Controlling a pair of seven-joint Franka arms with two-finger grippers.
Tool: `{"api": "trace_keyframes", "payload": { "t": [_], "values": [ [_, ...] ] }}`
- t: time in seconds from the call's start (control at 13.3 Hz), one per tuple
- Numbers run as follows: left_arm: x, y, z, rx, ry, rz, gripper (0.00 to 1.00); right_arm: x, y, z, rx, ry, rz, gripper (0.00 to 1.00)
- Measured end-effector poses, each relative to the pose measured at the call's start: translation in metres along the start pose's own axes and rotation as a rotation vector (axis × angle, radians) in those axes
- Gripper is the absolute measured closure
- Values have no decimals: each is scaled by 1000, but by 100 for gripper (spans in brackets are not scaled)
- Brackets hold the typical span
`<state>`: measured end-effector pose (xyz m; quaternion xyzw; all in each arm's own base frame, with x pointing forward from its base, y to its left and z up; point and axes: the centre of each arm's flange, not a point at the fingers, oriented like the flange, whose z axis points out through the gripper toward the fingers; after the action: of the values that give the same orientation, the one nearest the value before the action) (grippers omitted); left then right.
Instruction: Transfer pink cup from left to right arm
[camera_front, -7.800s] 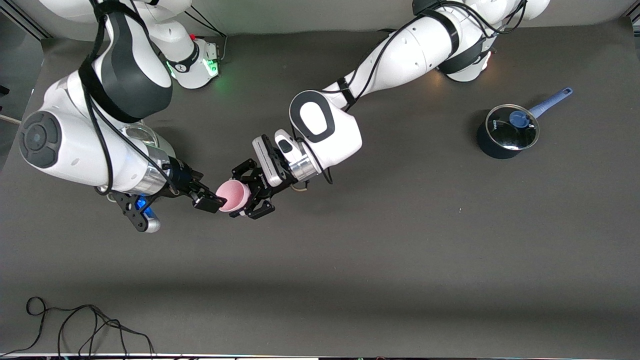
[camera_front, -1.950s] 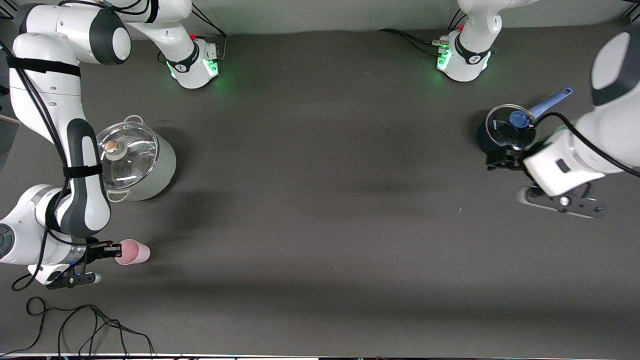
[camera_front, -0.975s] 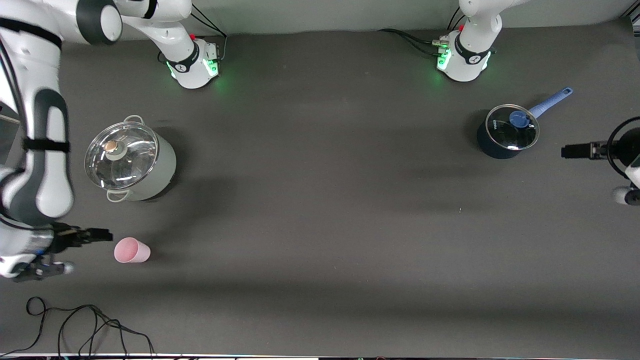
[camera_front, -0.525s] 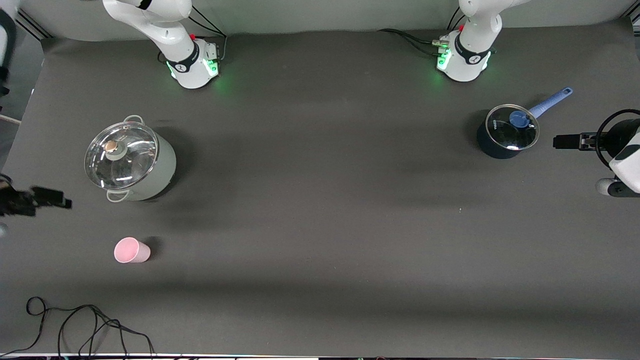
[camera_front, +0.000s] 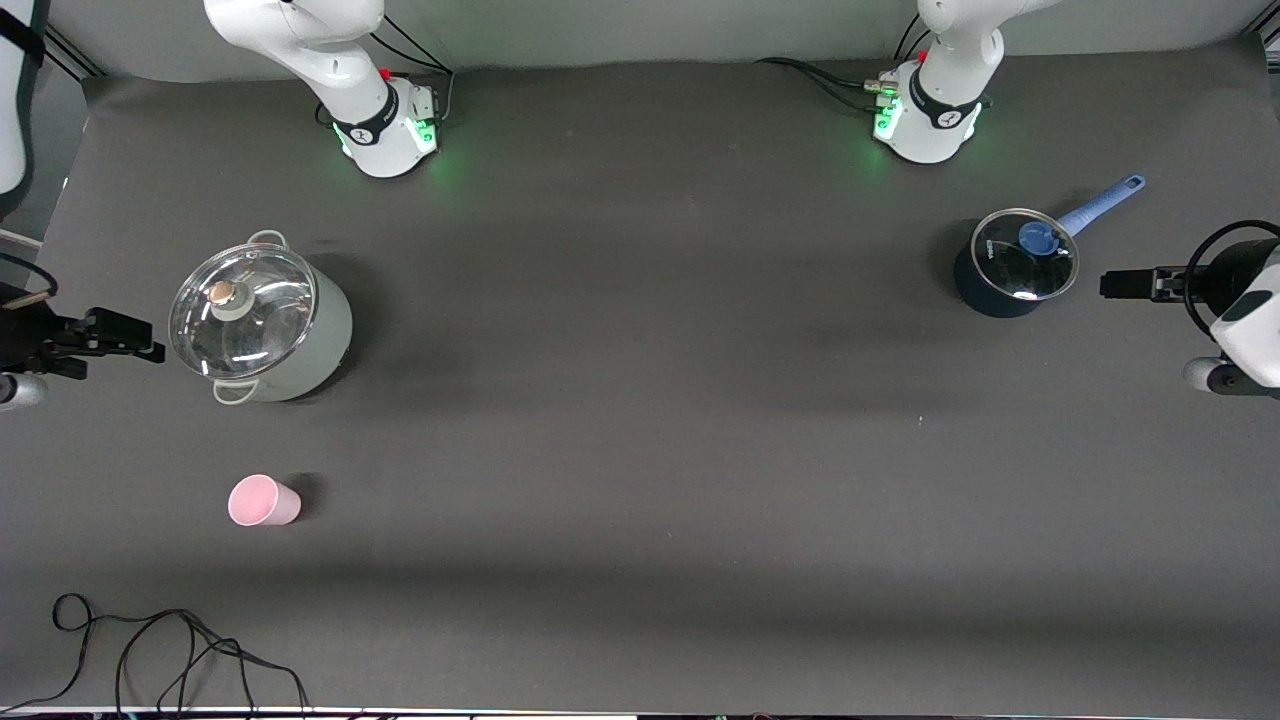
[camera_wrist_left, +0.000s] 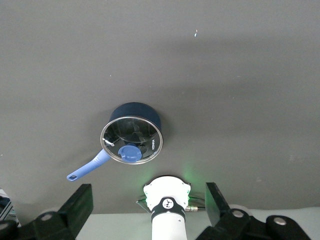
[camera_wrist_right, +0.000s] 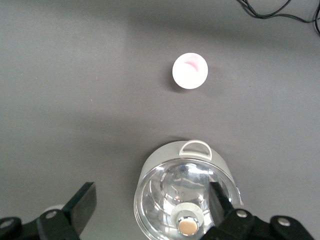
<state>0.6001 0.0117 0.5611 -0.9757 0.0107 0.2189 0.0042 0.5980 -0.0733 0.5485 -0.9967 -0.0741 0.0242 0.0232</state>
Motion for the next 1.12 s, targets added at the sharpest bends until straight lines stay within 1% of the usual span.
{"api": "trace_keyframes", "payload": {
  "t": [0.22, 0.38, 0.53, 0.82, 0.97, 1.12],
  "values": [
    [-2, 16, 0, 40, -3, -29, 0, -18, 6, 2, 7, 21, 31, 0],
    [-8, 33, 1, 60, 24, -33, 0, -22, 5, -4, 7, 37, 65, 0],
    [-19, 43, 8, 68, 100, -12, 0, -20, 0, -10, -2, 60, 106, 0],
    [-49, 41, 20, 55, 300, 42, 0, -16, -18, -26, -15, 93, 128, 0],
    [-55, 43, 12, 42, 357, 51, 0, -16, -21, -29, -17, 98, 130, 0],
    [-53, 46, 7, 19, 383, 54, 0, -17, -16, -29, -17, 98, 137, 0]
  ]
}}
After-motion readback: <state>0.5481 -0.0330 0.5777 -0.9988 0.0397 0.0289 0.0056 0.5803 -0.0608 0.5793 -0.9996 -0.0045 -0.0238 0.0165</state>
